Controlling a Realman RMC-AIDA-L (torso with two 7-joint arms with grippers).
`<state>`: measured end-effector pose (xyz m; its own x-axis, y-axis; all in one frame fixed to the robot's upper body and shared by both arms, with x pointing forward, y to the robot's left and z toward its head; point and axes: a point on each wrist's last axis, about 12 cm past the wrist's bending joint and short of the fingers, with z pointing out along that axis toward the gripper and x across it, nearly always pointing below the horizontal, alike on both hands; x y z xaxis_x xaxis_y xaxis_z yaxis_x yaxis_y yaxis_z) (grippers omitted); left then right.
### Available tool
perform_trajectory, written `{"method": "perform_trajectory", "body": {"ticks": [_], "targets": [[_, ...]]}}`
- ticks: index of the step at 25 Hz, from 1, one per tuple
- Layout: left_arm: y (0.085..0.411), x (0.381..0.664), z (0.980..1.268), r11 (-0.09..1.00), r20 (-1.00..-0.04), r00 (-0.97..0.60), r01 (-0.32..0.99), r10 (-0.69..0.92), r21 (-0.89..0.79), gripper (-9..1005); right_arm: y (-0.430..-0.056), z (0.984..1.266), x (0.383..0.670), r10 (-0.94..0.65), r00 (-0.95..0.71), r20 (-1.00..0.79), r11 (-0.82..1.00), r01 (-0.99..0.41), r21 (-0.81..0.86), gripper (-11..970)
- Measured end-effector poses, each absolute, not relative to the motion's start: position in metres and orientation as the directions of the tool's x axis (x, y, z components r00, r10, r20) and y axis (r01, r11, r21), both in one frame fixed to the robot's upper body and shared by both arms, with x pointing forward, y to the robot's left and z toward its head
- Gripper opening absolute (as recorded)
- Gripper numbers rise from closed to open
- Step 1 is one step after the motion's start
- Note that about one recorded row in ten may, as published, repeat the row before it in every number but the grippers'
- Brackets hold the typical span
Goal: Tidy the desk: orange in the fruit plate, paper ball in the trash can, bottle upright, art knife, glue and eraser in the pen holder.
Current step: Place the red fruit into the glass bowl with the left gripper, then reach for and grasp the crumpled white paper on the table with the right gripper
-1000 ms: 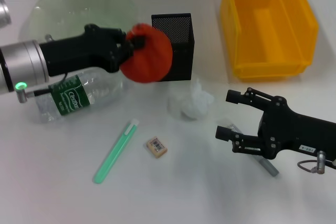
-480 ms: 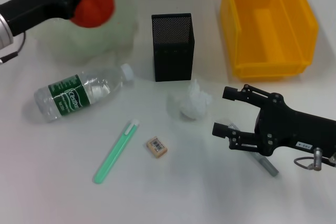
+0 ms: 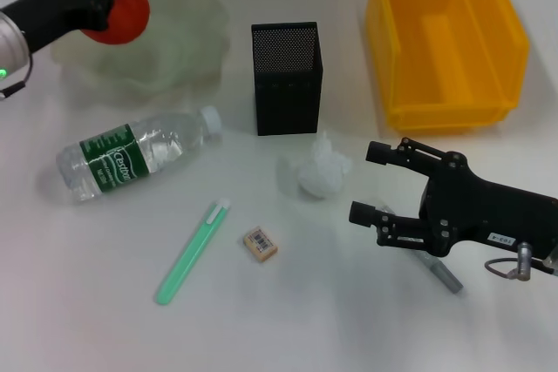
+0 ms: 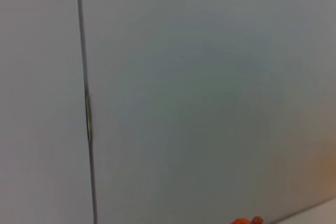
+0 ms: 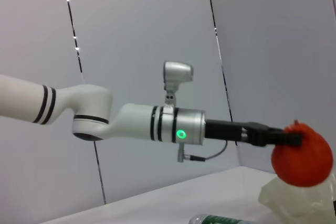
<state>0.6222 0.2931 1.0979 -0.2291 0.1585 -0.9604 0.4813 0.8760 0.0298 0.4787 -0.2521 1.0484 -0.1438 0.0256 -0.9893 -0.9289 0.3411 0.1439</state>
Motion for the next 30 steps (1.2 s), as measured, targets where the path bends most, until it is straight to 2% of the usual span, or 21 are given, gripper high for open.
{"method": "perform_trajectory", "body": {"ticks": [6, 16, 20, 26, 28, 29, 30], "targets": [[0.278, 0.628, 1.087, 0.860, -0.941, -0.233, 0.500, 0.246, 0.101, 217, -0.252, 1.048, 0.478, 0.029, -0.149, -0.988, 0.342, -0.928, 0.149, 846], [0.277, 0.626, 1.086, 0.856, -0.940, -0.236, 0.509, 0.247, 0.097, 435, -0.253, 1.046, 0.475, 0.031, -0.158, -0.987, 0.347, -0.924, 0.159, 846], [0.276, 0.620, 1.089, 0.837, -0.956, -0.215, 0.545, 0.201, 0.053, 516, -0.253, 1.044, 0.474, 0.035, -0.166, -0.985, 0.346, -0.923, 0.168, 846], [0.271, 0.602, 1.109, 0.742, -0.981, -0.183, 0.667, 0.067, -0.074, 526, -0.259, 1.044, 0.470, 0.054, -0.168, -0.984, 0.374, -0.911, 0.176, 845], [0.269, 0.589, 1.117, 0.667, -0.987, -0.160, 0.739, 0.035, -0.096, 562, -0.260, 1.044, 0.468, 0.058, -0.168, -0.984, 0.371, -0.911, 0.177, 845], [0.265, 0.572, 1.122, 0.565, -0.991, -0.137, 0.818, 0.005, -0.110, 579, -0.261, 1.044, 0.468, 0.059, -0.168, -0.984, 0.371, -0.912, 0.178, 845], [0.265, 0.572, 1.122, 0.565, -0.991, -0.137, 0.818, 0.005, -0.110, 620, -0.262, 1.044, 0.466, 0.060, -0.169, -0.984, 0.373, -0.910, 0.179, 845]]}}
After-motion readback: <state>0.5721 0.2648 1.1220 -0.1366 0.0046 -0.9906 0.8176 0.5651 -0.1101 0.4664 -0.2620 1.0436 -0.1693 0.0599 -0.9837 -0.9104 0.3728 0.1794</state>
